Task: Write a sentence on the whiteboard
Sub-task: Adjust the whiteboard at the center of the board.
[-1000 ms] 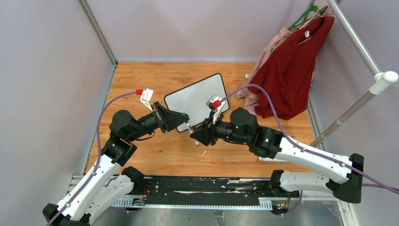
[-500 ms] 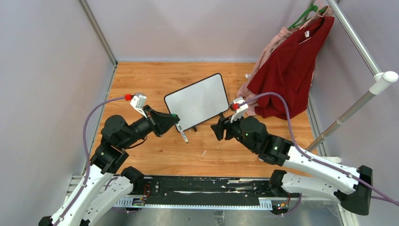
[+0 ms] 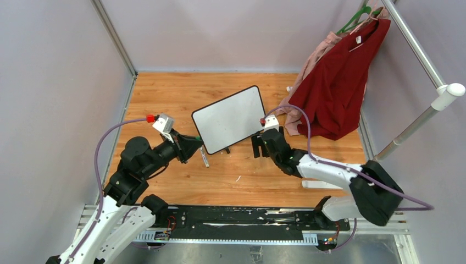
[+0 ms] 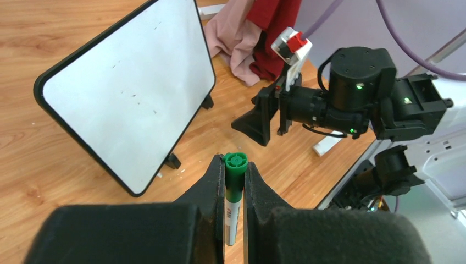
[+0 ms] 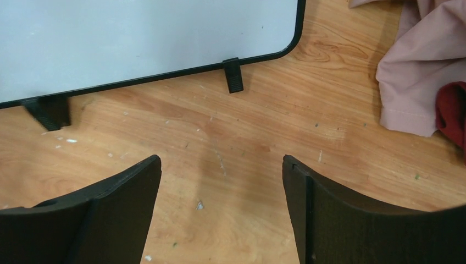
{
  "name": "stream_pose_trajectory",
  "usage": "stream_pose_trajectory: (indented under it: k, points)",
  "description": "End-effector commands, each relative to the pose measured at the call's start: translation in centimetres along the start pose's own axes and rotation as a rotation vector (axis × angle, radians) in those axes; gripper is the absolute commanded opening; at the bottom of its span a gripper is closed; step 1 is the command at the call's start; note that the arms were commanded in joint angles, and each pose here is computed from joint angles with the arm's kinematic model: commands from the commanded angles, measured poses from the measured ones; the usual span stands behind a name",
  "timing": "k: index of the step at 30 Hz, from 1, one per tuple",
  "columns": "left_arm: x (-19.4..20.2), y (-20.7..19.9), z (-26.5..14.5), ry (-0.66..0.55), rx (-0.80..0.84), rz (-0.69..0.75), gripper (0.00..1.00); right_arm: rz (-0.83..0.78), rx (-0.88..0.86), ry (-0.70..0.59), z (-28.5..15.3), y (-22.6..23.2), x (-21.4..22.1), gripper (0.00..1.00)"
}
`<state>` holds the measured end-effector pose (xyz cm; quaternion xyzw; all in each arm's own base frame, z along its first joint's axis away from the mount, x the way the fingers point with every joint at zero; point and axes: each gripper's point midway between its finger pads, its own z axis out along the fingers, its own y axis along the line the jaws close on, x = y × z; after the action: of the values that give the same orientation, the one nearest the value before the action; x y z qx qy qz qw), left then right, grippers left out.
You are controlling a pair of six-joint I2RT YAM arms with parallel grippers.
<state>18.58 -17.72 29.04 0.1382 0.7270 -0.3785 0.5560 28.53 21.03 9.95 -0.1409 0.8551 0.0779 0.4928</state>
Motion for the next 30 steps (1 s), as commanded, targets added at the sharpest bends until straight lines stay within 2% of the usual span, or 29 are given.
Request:
stream_pose_trajectory:
  k: [1, 10, 15, 30]
  points:
    - [0.6, 0.9, -0.2, 0.015, -0.031, 0.066, 0.00, 0.014, 0.024, -0.048, 3.1, -0.6, -1.7, 0.82]
    - [1.5, 1.9, -0.6, 0.036, -0.068, 0.109, 0.00, -0.005, 0.016, -0.009, 7.3, -1.2, -1.0, 0.70]
    - [1.5, 2.0, -0.7, 0.039, -0.071, 0.115, 0.00, -0.005, 0.009, 0.009, 8.6, -1.2, -0.5, 0.67]
    - [1.9, 2.4, -0.7, 0.052, -0.086, 0.124, 0.00, 0.003, -0.009, 0.013, 11.0, -1.4, -0.4, 0.49]
